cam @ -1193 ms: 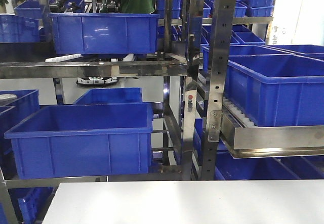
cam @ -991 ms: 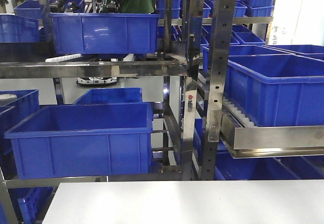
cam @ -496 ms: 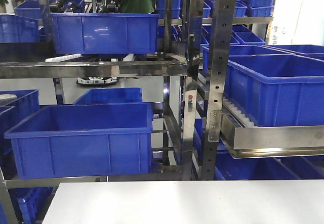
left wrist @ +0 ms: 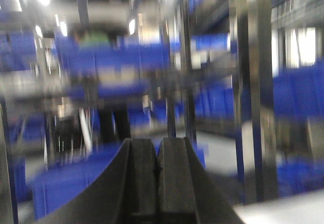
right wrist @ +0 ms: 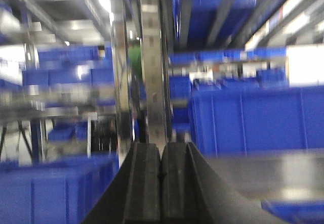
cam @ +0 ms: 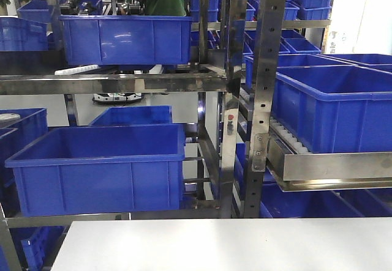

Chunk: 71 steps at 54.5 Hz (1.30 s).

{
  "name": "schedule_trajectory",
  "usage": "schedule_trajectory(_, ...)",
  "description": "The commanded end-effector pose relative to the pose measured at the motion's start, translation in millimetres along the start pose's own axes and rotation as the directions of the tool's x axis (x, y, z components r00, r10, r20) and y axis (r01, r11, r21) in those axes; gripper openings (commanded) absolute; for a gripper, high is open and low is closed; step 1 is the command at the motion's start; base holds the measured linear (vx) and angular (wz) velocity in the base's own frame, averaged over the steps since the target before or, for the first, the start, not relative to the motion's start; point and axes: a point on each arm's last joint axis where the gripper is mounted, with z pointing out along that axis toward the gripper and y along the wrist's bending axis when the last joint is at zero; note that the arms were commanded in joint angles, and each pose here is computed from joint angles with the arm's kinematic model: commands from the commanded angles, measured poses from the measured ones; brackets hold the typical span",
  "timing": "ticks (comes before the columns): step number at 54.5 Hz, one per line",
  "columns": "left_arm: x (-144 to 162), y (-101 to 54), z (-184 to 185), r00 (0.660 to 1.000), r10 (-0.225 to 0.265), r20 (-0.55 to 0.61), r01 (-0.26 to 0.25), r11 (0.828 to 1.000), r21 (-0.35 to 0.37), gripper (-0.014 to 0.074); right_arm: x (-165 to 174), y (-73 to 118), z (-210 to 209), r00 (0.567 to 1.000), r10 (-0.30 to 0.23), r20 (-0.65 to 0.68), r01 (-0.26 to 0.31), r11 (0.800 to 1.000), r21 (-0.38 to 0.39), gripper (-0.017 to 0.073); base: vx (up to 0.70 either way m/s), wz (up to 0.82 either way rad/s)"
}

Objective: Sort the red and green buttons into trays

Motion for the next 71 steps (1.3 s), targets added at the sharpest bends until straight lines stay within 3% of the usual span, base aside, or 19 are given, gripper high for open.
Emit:
schedule_trajectory(1,-52.6,2.0,14.7,0.988,0.043,0.152,-0.041,0.999,-0.015,-0.0006,-55.7,2.4,20.4,0.988,-0.056,0.147,0.055,0.998,0.012,-0.0008,0.0,-0.01)
schedule_trajectory(3,-62.1,2.3,24.9,0.989,0.065,0.132,-0.064,0.998,-0.017,-0.0006,-64.6,3.1,32.5,0.988,-0.089,0.126,0.087,0.996,0.015,-0.0008,0.0,-0.01)
schedule_trajectory(8,-79.0,2.6,59.9,0.996,0.069,0.053,-0.069,0.998,-0.008,-0.0006,-74.4,3.9,69.1,0.99,-0.131,0.044,0.13,0.991,0.014,-0.0008,0.0,0.0)
schedule_trajectory(19,-75.3,1.9,133.8,0.992,0.062,-0.113,-0.062,0.998,0.009,-0.0006,-52.8,3.0,135.8,0.981,-0.127,-0.144,0.129,0.992,0.002,-0.0008,0.0,0.0)
schedule_trajectory(34,-45.5,0.8,174.2,0.972,0.065,-0.224,-0.063,0.998,0.018,0.0046,-29.4,1.8,153.6,0.964,-0.108,-0.243,0.111,0.994,0.0,0.0036,0.0,0.0)
schedule_trajectory(39,-42.6,0.7,175.8,0.97,0.066,-0.235,-0.063,0.998,0.019,0.0116,-29.6,1.8,153.4,0.964,-0.109,-0.242,0.112,0.994,-0.001,0.0108,0.0,0.0)
schedule_trajectory(45,-42.3,0.7,176.2,0.97,0.066,-0.234,-0.063,0.998,0.019,0.025,-29.2,1.8,153.3,0.963,-0.106,-0.247,0.109,0.994,-0.001,0.0264,0.0,0.0)
schedule_trajectory(53,-42.2,0.7,176.3,0.97,0.065,-0.234,-0.062,0.998,0.019,0.0468,-31.2,1.6,154.0,0.97,-0.1,-0.223,0.104,0.995,0.005,0.0561,0.0,0.0)
schedule_trajectory(58,-42.2,0.7,176.3,0.97,0.065,-0.234,-0.062,0.998,0.019,0.0557,-33.1,1.6,153.7,0.973,-0.102,-0.208,0.105,0.994,0.007,0.0688,0.0,0.0)
schedule_trajectory(63,-42.0,0.7,176.3,0.97,0.065,-0.236,-0.062,0.998,0.019,0.0603,-32.9,1.3,154.1,0.981,-0.033,-0.192,0.039,0.999,0.026,0.073,0.0,0.0)
schedule_trajectory(71,-41.8,0.7,176.2,0.969,0.063,-0.238,-0.06,0.998,0.018,0.0596,25.2,-1.2,150.3,0.948,-0.051,-0.315,0.058,0.998,0.014,0.0716,0.0,0.0)
